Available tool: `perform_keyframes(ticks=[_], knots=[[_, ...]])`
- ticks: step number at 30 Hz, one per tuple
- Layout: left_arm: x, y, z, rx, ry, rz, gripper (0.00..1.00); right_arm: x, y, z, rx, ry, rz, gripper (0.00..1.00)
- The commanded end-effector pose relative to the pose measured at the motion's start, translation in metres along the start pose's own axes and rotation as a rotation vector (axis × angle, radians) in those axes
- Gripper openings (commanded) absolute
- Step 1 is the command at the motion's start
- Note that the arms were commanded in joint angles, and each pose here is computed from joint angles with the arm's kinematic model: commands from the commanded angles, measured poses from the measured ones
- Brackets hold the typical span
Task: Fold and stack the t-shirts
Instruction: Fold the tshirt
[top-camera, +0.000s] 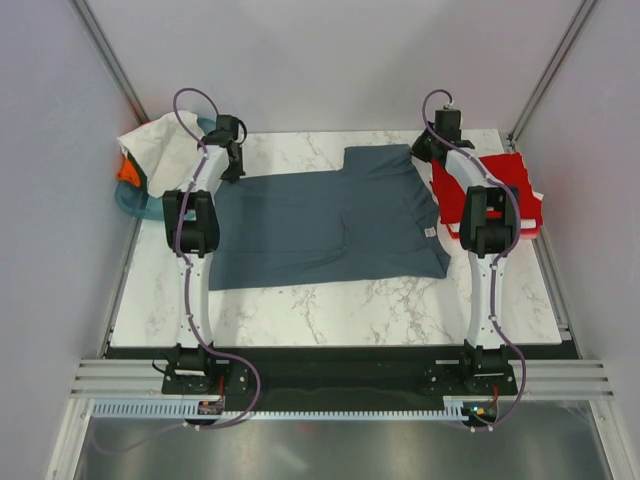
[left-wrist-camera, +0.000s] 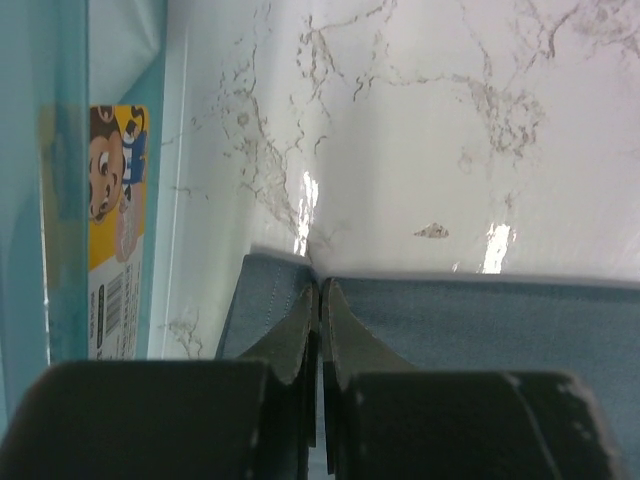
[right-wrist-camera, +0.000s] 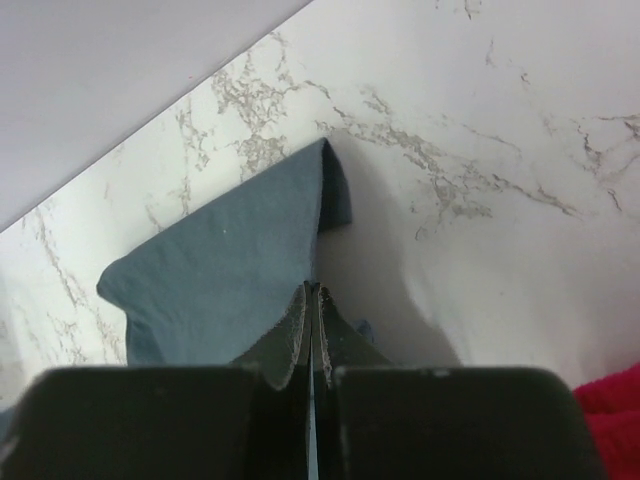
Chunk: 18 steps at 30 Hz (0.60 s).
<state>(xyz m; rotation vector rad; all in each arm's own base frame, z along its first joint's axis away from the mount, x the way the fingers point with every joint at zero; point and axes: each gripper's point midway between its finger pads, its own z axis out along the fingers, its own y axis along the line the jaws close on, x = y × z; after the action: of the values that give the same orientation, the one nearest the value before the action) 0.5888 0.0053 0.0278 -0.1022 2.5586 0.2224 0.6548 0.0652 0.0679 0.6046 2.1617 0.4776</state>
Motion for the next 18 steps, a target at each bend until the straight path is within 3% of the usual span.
perform_keyframes(ticks=[1,18], knots=[[-0.032,0.006,-0.036,-0.015,-0.106,-0.056,0.02,-0.030,0.028,-0.034,-0.062,-0.054,-0.035,0.00],[-0.055,-0.006,-0.077,-0.014,-0.284,-0.067,0.02,-0.038,0.043,-0.087,-0.099,-0.060,-0.063,0.00]])
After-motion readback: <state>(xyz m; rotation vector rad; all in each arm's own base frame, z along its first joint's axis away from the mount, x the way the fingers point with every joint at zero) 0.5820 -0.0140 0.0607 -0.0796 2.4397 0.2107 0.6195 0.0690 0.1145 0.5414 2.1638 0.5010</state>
